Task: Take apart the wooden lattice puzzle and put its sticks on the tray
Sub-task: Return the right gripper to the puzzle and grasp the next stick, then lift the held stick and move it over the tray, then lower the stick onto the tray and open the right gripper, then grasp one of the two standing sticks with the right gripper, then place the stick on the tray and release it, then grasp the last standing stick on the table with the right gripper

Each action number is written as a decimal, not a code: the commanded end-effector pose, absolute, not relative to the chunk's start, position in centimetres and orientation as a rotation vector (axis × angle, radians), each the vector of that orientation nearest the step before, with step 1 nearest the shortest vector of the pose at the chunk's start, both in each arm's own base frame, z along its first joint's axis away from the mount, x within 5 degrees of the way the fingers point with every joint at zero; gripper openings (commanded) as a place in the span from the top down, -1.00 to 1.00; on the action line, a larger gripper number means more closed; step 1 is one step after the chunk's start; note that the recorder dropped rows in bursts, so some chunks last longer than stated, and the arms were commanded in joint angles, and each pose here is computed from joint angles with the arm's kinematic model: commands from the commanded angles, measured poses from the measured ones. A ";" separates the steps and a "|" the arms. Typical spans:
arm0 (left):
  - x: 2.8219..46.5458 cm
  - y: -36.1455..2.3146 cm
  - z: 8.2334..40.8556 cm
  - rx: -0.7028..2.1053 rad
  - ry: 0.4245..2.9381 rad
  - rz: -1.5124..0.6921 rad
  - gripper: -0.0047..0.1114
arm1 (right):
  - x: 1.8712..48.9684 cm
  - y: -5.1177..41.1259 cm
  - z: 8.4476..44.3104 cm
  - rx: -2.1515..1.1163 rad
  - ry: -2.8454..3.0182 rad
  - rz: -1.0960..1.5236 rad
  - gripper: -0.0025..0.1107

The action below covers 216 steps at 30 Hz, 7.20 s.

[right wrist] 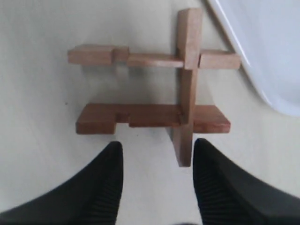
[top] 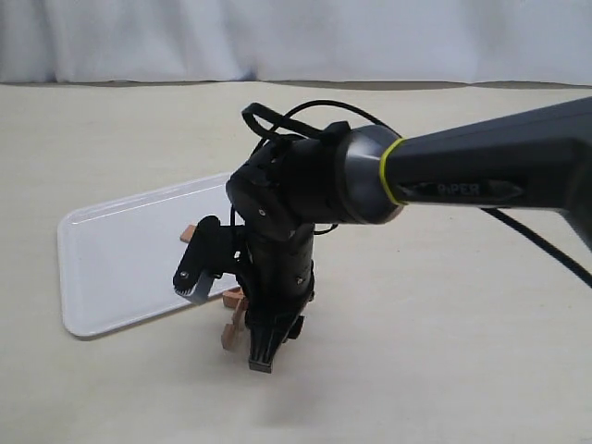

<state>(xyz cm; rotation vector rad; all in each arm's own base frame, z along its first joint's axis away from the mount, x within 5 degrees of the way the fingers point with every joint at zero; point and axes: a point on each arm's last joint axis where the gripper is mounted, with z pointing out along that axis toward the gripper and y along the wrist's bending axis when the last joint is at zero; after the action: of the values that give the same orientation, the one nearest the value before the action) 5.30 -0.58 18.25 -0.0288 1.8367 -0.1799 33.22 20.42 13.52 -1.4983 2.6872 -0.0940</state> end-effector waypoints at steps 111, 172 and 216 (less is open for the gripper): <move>5.3 -0.6 18.2 -0.029 1.833 -0.178 0.92 | 34.5 19.8 13.3 0.137 2.883 0.035 0.30; 5.3 -0.6 18.2 -0.029 1.833 -0.178 0.92 | 37.5 22.2 19.8 -0.120 2.644 0.014 -0.03; 5.3 -0.6 18.2 -0.029 1.832 -0.178 0.92 | 35.2 24.0 18.7 -0.045 2.639 0.031 0.88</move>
<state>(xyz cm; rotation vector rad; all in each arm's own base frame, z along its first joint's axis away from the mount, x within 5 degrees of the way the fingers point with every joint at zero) 5.29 -0.58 18.20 -0.0290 1.8423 -0.1793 34.54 23.73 14.89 0.0273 2.7257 0.0124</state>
